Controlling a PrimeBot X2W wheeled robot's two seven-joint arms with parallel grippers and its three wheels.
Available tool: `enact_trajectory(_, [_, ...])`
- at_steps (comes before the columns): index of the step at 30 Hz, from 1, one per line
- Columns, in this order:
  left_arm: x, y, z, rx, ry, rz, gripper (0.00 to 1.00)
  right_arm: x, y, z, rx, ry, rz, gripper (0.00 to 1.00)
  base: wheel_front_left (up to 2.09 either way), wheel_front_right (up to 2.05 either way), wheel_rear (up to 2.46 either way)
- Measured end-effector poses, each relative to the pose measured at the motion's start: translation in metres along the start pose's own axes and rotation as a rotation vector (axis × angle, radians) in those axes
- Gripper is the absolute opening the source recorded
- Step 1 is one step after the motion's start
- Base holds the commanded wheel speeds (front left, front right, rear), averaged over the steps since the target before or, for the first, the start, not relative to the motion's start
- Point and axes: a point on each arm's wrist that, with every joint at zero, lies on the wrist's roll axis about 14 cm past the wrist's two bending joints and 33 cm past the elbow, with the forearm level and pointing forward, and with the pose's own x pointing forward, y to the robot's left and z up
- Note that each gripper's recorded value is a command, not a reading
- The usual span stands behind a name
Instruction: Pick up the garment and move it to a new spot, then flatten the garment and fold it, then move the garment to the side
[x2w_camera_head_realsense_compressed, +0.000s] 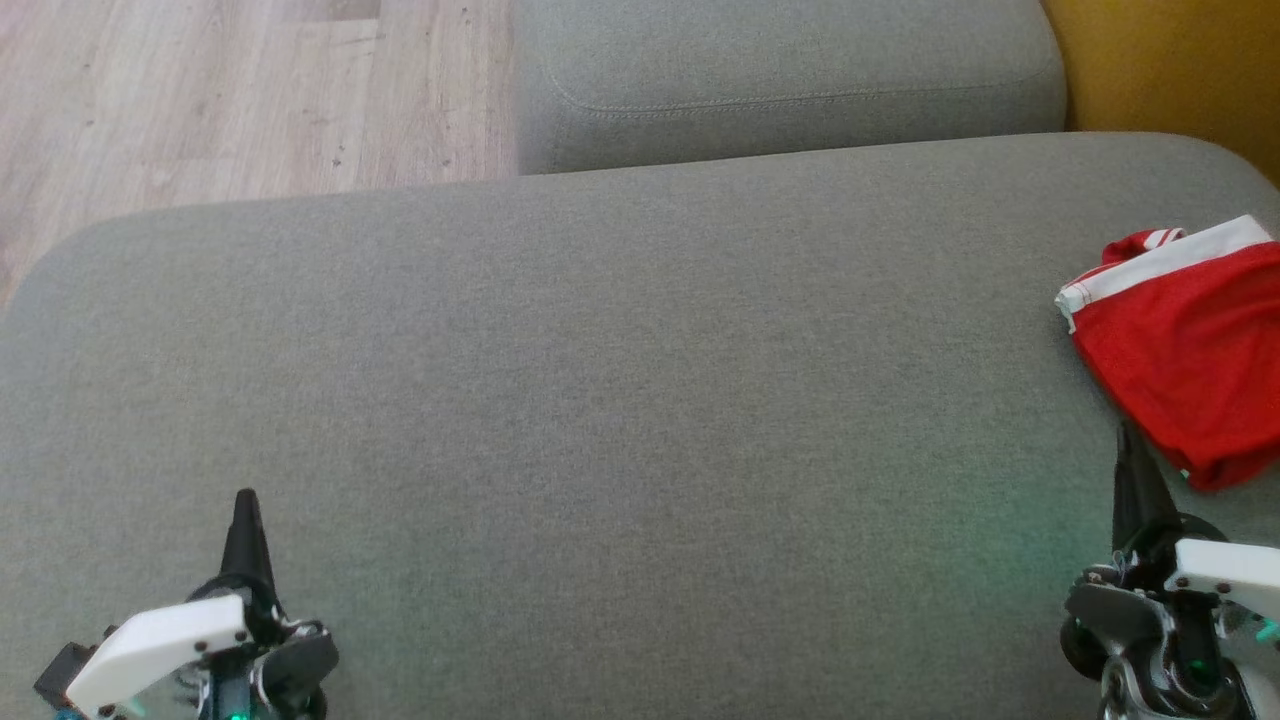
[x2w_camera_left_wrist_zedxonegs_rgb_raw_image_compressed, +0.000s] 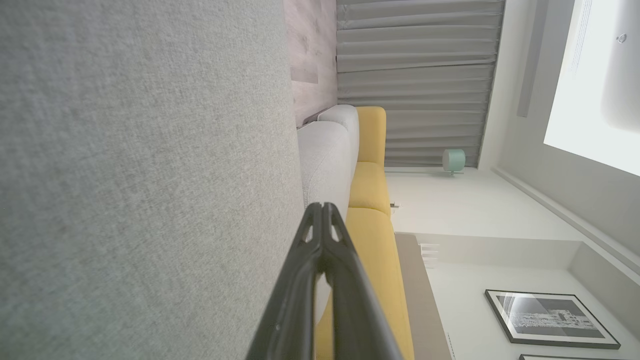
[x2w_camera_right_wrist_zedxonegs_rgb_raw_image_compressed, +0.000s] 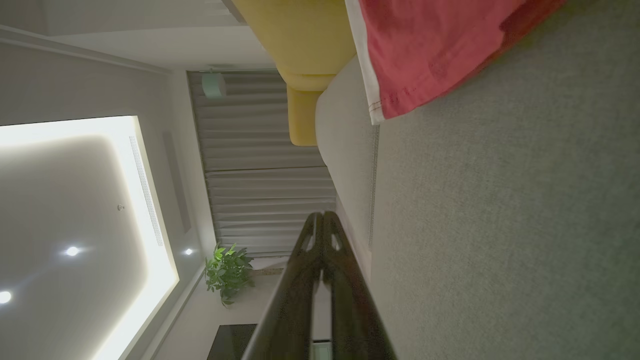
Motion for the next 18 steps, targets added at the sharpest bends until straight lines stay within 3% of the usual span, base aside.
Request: enact_trajectory(18, [0.0000, 0.0000, 0.0001, 0.000, 0.000, 0.000, 0.00, 0.0000, 0.0000, 0.0000, 0.000, 0.000, 0.000, 0.00, 0.00, 0.00, 0.00])
